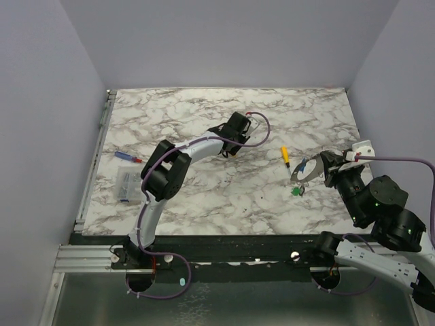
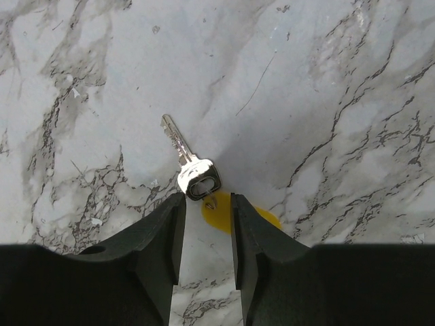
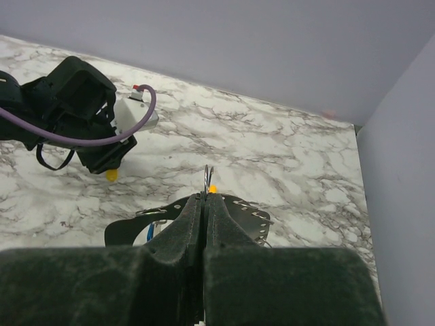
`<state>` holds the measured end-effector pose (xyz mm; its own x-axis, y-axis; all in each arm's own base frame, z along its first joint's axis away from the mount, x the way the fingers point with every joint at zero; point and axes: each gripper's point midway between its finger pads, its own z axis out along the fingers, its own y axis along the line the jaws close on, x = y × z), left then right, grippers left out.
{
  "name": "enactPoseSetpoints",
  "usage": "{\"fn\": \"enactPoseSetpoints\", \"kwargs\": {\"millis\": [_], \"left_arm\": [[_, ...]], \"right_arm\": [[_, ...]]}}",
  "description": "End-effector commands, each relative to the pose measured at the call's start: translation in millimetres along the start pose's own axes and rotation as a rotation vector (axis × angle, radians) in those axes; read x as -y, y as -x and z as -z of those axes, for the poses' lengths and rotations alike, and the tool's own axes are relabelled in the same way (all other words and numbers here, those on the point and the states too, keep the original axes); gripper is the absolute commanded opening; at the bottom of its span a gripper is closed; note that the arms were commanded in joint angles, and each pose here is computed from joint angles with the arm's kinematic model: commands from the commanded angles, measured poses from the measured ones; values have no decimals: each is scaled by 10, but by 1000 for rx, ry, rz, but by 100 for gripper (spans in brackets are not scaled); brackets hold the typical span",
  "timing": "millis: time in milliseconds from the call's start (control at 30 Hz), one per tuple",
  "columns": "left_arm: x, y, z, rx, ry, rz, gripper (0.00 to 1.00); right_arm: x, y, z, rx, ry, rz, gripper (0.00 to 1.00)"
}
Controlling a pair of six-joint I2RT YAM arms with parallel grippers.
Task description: Put the keys on the keyring
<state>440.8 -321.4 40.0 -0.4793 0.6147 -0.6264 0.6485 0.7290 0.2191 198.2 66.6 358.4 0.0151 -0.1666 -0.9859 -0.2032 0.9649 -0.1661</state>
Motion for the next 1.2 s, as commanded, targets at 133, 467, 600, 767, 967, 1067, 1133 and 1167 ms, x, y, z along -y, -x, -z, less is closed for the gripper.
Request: {"fn": "enactPoseSetpoints", "kwargs": {"millis": [133,467,600,767,967,1067,1133,1167], "left_arm": [[40,1,-84,-10,-18,17,36],[36,23,-121,-7,-11,35,26],[46,34,-115,-4,-18,33,13],[49,39,-114,-3,-21,29,0],[55,93,-43,14,-35,24,0],[71,115,-5,22,-49,27,0],[93,147,43,32,-63,33,0],[99,159,67,37,-68,37,0]], "right_arm": [[-38,79,-1,17,23,-18,1],[-60,73,-10,18,30,-17,1],[-61,76,-9,18,31,-17,1],[-57,81,-7,19,31,-16,1],[-91,54,-45,17,29,-7,1],[-111,64,-63,19,31,-8,1],[-125,61,-69,18,35,-6,1],[-124,59,-71,17,33,-6,1]]}}
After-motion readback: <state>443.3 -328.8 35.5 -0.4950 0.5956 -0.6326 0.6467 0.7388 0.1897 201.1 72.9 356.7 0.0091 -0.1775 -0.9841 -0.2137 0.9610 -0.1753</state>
